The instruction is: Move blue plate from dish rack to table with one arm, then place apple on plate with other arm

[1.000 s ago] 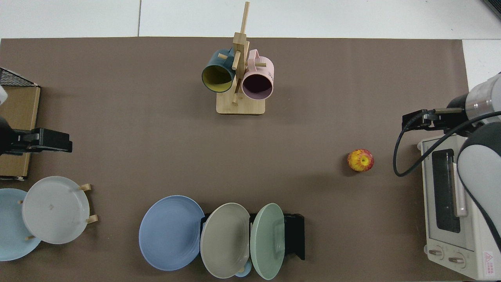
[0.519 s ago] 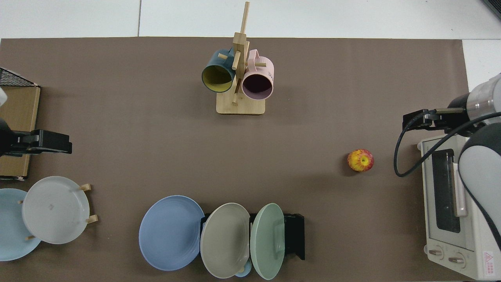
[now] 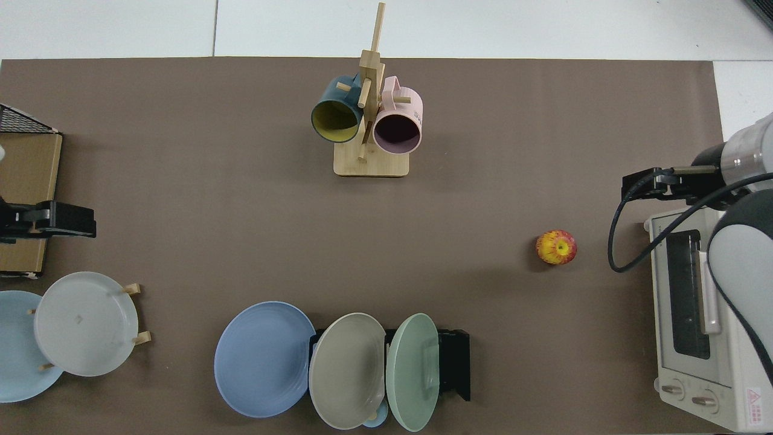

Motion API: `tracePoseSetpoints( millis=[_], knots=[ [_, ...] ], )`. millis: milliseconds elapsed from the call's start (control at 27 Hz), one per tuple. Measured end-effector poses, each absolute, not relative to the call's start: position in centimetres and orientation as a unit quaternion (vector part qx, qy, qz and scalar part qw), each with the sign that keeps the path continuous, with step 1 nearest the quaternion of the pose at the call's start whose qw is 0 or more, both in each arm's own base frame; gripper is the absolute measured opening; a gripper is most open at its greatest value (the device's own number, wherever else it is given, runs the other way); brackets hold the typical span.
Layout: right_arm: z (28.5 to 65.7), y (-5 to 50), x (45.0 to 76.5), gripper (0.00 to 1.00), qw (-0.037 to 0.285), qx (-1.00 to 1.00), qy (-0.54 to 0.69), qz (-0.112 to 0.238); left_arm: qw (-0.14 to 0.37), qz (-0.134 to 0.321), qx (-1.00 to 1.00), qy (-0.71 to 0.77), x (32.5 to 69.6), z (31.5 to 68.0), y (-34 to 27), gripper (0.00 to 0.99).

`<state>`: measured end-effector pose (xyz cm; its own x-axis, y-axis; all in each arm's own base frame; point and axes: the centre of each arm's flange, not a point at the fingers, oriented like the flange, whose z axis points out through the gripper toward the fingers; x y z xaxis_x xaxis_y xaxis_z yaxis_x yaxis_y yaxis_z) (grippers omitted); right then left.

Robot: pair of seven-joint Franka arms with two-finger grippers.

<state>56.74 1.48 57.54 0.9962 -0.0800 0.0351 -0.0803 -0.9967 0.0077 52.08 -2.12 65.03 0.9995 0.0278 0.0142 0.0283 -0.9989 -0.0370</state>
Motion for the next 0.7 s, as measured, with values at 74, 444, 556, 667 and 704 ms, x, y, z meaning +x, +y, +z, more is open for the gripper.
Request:
tracePoseSetpoints(
  millis=[74,444,556,667,704],
  knots=[
    [57.5,1.5,56.7,1.0,0.005,0.999,-0.04,0.017,0.003,-0.009,-1.0,-0.013,52.1,65.1,-2.6,0.991],
    [55.2,2.4,56.5,1.0,0.005,0.999,-0.032,0.002,0.0,-0.023,-1.0,-0.001,51.4,64.1,-4.6,0.991],
    [52.4,3.0,56.5,1.0,0.005,1.0,-0.028,0.002,0.037,-0.041,-0.998,-0.007,50.4,63.4,-6.9,0.991],
    [49.3,3.6,56.3,1.0,0.005,1.0,-0.025,0.0,0.069,-0.064,-0.995,-0.015,48.7,62.7,-10.0,0.991],
    [48.3,3.8,56.2,1.0,0.005,1.0,-0.025,0.001,0.079,-0.07,-0.994,-0.014,47.9,62.4,-11.0,0.991]
  ],
)
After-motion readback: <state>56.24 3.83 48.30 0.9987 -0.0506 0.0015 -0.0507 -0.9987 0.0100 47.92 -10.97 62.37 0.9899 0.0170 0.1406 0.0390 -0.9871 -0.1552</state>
